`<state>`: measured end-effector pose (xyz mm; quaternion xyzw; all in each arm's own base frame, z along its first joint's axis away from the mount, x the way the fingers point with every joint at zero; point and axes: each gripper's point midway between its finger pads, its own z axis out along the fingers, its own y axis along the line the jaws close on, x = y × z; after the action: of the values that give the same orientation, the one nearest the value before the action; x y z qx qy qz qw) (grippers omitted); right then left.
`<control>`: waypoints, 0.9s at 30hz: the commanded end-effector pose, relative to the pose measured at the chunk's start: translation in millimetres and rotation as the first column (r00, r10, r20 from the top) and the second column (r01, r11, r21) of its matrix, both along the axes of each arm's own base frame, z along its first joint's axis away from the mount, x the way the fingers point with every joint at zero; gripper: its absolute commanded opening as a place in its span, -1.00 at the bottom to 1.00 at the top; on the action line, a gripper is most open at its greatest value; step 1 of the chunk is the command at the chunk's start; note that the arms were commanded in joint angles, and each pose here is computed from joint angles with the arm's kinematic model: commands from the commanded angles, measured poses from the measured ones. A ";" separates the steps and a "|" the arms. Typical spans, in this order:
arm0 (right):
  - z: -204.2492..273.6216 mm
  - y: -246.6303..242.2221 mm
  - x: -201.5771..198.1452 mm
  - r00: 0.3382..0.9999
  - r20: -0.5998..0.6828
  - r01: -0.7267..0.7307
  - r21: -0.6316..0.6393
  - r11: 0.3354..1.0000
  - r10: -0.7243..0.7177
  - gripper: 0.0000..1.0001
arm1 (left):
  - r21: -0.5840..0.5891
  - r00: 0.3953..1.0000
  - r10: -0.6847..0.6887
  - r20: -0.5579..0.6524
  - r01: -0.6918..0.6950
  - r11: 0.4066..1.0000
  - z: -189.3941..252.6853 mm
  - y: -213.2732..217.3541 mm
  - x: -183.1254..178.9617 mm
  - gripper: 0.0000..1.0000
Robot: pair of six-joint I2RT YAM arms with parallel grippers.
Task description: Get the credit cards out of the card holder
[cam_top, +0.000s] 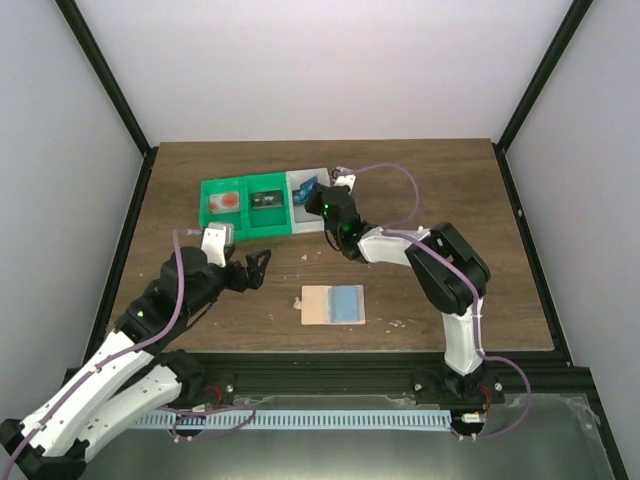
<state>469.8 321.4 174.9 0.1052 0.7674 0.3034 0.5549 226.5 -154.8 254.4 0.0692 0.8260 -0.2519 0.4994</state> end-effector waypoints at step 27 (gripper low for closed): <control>-84.2 23.7 54.0 0.990 -0.137 -0.046 -0.009 0.999 0.044 -0.99 | 0.003 0.999 -0.053 -0.008 0.053 0.999 -8.0 -9.0 -2.1 1.00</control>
<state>515.6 344.9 90.8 0.1006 0.8150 0.2883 0.4924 224.7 -161.1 246.6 0.0835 0.8299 -0.2585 0.4872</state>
